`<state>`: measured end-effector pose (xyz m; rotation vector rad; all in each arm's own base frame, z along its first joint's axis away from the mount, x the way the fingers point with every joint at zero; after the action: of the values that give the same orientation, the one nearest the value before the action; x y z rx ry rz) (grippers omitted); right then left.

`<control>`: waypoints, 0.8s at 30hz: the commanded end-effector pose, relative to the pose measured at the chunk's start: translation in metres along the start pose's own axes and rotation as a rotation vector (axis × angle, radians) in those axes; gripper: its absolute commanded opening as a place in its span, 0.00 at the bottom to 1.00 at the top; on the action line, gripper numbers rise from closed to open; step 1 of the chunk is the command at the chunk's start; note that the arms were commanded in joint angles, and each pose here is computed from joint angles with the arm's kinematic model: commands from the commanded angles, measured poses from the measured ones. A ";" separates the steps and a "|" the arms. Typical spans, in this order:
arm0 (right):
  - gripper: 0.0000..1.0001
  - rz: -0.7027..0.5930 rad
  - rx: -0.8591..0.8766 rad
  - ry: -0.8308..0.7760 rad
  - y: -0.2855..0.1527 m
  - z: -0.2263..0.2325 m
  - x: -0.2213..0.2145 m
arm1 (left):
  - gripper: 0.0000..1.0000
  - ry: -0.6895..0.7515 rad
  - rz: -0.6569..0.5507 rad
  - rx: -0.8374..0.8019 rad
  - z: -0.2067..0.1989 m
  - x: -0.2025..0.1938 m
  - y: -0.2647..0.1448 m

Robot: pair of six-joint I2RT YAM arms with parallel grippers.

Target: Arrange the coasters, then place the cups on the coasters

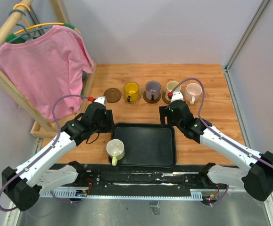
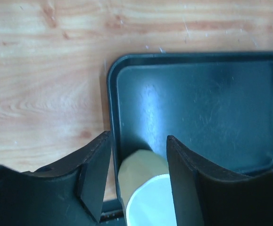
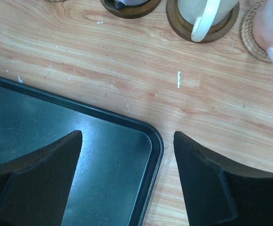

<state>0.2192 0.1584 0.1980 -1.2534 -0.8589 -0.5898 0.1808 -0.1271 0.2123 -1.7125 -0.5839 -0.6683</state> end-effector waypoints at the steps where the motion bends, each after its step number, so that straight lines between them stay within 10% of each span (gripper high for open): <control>1: 0.79 0.011 0.010 0.015 0.006 0.001 -0.003 | 0.53 -0.059 0.101 -0.047 -0.003 -0.029 -0.016; 24: 0.79 0.046 0.041 0.027 0.013 0.008 -0.005 | 0.40 -0.080 0.247 -0.131 -0.006 -0.080 -0.015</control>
<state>0.2216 0.1677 0.1827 -1.2453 -0.8230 -0.5227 0.1106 -0.1261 0.1722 -1.8764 -0.3846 -0.4486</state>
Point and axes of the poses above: each gripper's point midway between its finger pads, its own y axis out along the fingers, its own z axis along the line the jaws close on, x = y × z, the point moved 8 cm from there along -y, back along the fingers, and after that the axes turned 4 degrees about y, right-handed, at the moved point
